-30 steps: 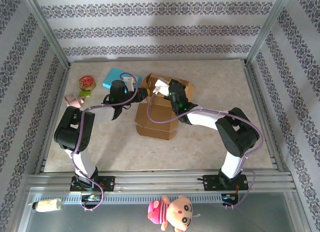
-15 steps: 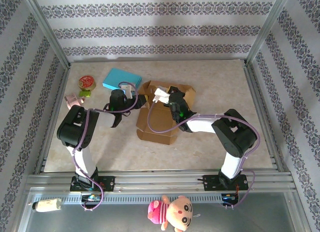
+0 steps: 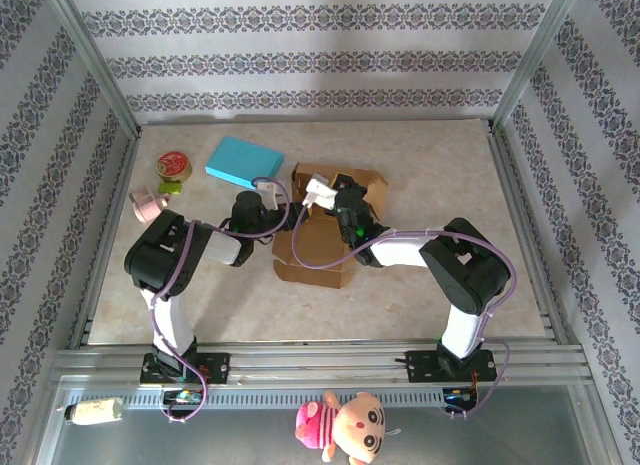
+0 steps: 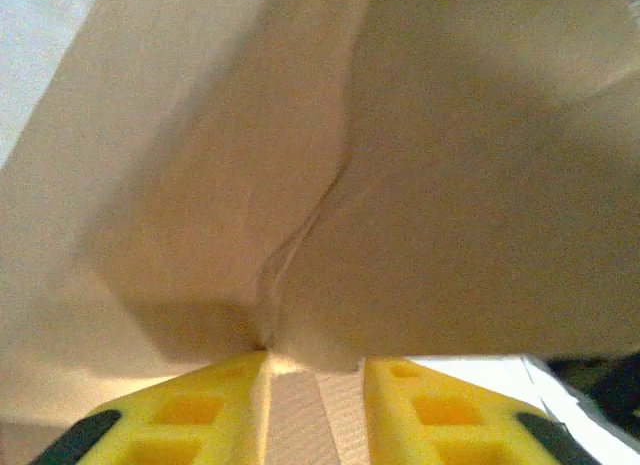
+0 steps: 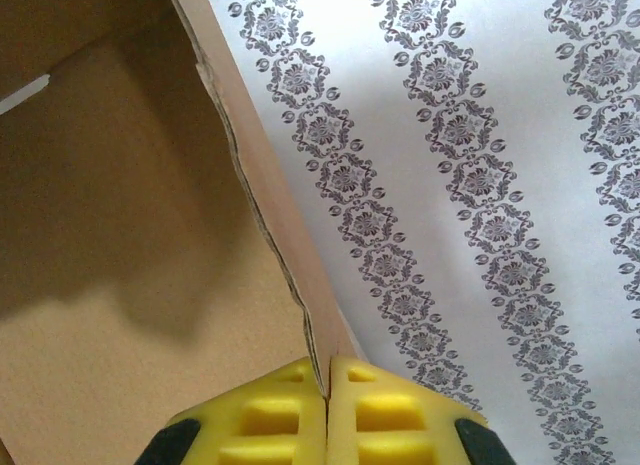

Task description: Fold the paper box

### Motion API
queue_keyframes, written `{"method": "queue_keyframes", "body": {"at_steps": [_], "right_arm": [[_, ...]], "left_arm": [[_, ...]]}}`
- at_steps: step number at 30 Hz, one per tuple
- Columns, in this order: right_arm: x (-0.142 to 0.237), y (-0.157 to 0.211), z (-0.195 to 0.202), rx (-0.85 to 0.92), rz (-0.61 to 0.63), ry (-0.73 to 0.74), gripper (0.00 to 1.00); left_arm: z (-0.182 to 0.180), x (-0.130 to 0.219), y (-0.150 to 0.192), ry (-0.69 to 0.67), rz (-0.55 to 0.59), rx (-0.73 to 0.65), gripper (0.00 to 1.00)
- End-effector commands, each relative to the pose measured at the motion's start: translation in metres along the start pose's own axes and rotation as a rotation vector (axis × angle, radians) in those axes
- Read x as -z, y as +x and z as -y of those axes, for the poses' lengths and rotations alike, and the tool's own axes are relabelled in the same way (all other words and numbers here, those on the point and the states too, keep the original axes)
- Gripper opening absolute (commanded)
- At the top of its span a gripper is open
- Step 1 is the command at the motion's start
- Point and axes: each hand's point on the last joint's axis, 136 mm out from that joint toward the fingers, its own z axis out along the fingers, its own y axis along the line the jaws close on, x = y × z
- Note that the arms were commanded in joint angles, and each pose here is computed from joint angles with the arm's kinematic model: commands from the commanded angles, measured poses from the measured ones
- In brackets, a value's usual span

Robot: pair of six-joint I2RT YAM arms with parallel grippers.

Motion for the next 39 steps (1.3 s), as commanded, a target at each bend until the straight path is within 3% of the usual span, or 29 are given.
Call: {"method": "queue_keyframes", "body": {"at_steps": [1,5,11,15,19,24,27,29,35,39], "right_arm": [[0.006,0.014,-0.037,0.059,-0.014,-0.112,0.02],[0.006,0.020,-0.034,0.068,-0.020,-0.113,0.03],[0.007,0.026,-0.033,0.085,-0.028,-0.113,0.03],[0.007,0.026,-0.031,0.078,-0.023,-0.116,0.03],[0.005,0.026,-0.031,0.077,-0.017,-0.122,0.03],[0.004,0.024,-0.030,0.065,-0.007,-0.126,0.03],[0.005,0.026,-0.033,0.069,-0.013,-0.149,0.03],[0.006,0.026,-0.035,0.068,-0.013,-0.160,0.03],[0.006,0.028,-0.034,0.079,-0.017,-0.161,0.03],[0.005,0.027,-0.034,0.076,-0.016,-0.167,0.03]], "left_arm": [[-0.027,0.011,0.012,-0.205,-0.089,-0.174,0.37],[-0.020,0.018,0.001,-0.214,-0.111,-0.280,0.42],[0.013,0.040,-0.015,-0.054,-0.065,-0.323,0.60],[0.046,0.069,-0.020,0.016,-0.040,-0.428,0.66],[0.051,0.114,-0.053,-0.098,0.031,-0.510,0.66],[-0.014,0.156,-0.114,-0.376,0.027,-0.508,0.68],[-0.056,0.146,-0.125,-0.440,-0.060,-0.560,0.65],[-0.068,0.129,-0.115,-0.387,-0.179,-0.604,0.64],[-0.070,0.088,-0.091,-0.205,-0.352,-0.789,0.63],[-0.062,0.064,-0.083,-0.095,-0.385,-0.827,0.57]]}}
